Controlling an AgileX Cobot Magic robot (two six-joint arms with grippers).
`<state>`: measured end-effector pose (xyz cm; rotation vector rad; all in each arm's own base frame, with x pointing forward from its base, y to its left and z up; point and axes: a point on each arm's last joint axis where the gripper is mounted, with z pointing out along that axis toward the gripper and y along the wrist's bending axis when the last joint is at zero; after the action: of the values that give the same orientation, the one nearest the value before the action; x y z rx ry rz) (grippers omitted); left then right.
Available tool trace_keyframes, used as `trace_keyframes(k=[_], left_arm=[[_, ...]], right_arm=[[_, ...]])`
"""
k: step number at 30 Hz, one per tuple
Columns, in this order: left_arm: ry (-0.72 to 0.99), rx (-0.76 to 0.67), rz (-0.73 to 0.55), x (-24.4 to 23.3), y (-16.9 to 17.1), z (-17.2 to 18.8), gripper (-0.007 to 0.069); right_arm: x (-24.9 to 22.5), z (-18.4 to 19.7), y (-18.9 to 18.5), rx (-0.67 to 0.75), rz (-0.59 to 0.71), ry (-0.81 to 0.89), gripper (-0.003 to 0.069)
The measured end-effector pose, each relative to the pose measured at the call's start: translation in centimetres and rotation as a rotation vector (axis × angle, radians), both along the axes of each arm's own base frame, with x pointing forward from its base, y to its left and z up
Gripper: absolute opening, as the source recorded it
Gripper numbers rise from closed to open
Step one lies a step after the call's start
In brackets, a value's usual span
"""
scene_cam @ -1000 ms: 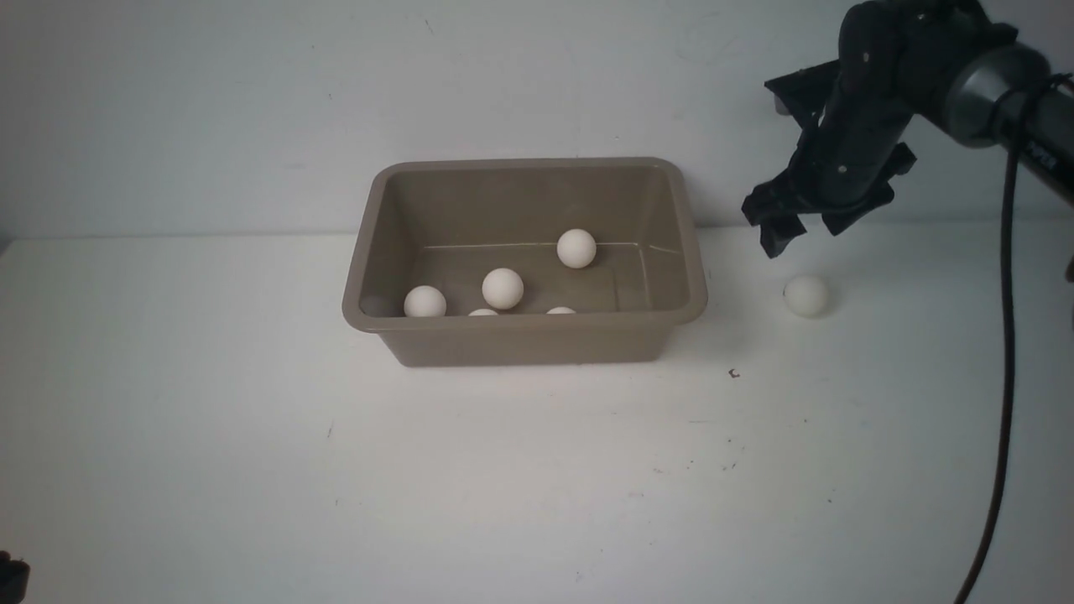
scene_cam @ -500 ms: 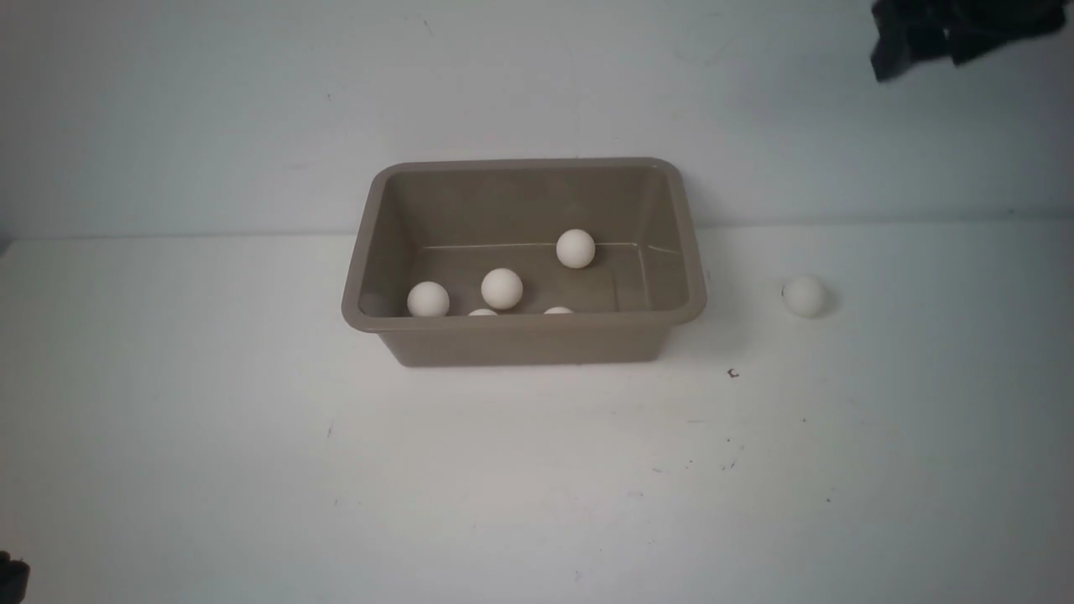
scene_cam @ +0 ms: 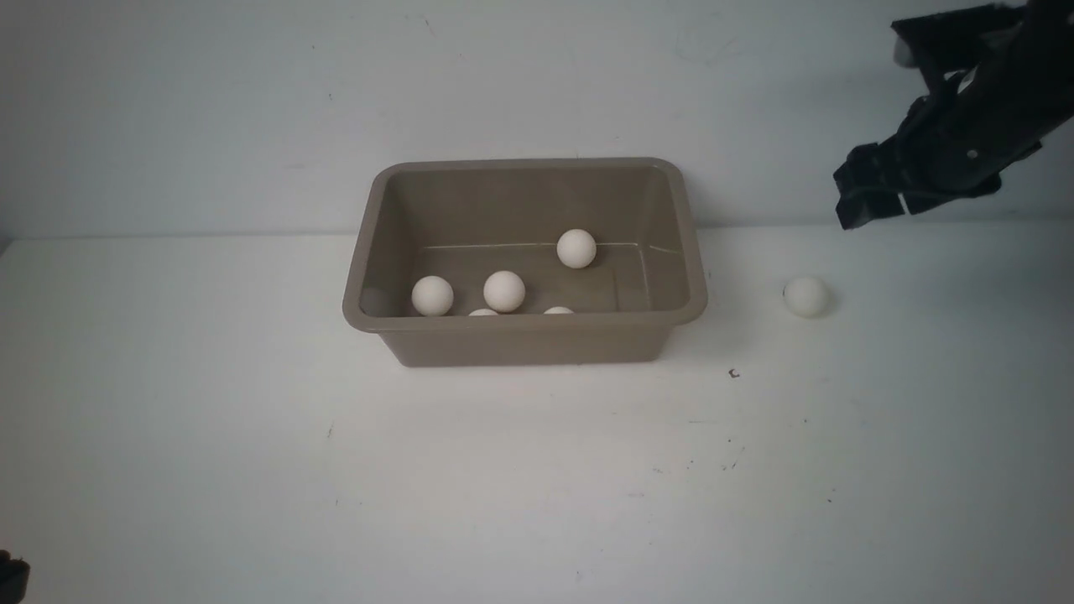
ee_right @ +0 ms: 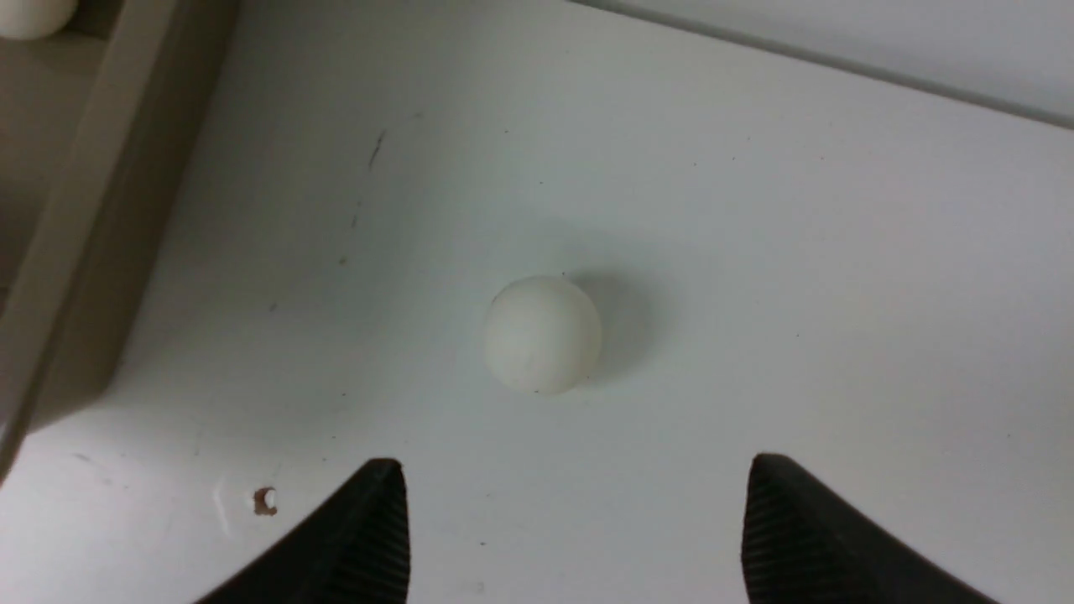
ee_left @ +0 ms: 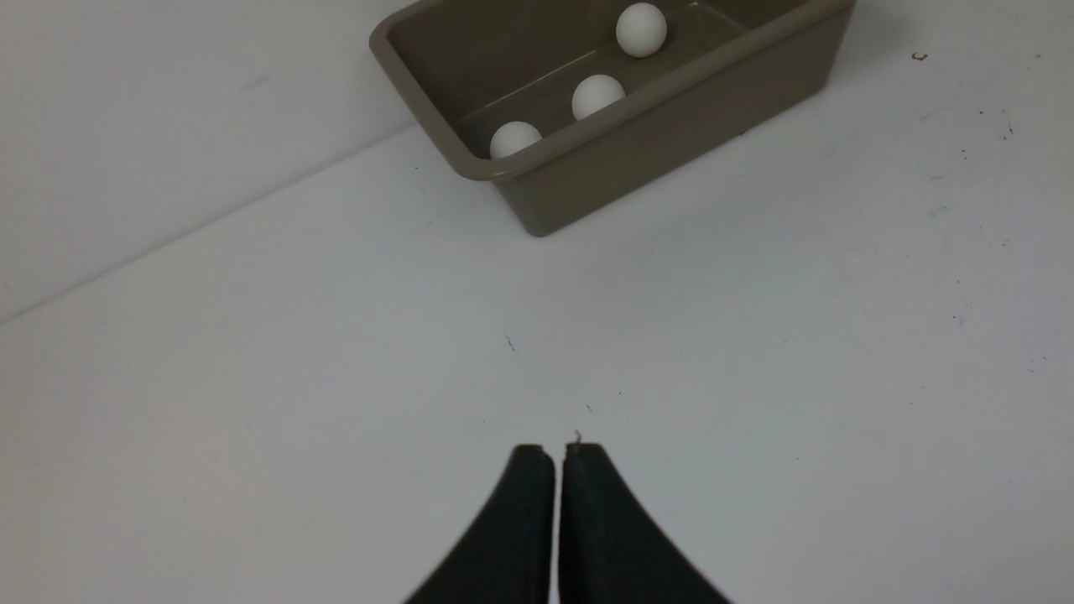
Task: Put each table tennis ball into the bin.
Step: Use the right arm to clamp the table tennis ball closest to it
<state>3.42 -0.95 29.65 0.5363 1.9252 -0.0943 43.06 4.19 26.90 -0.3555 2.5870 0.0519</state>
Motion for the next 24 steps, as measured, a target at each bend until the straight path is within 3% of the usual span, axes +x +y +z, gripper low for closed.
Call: trace_keyframes(k=[6,10,24], left_arm=[[-0.001,0.0,0.0,0.0,0.0,0.0,-0.0004],[-0.001,0.0,0.0,0.0,0.0,0.0,-0.0004],[-0.001,0.0,0.0,0.0,0.0,0.0,-0.0004]], right_arm=[[1.6,-5.1,0.1,-0.01,0.0,0.094,0.0469],[2.0,-6.5,0.1,-0.018,0.011,0.108,0.0461],[2.7,-7.2,0.6,0.023,0.039,0.057,0.0461]])
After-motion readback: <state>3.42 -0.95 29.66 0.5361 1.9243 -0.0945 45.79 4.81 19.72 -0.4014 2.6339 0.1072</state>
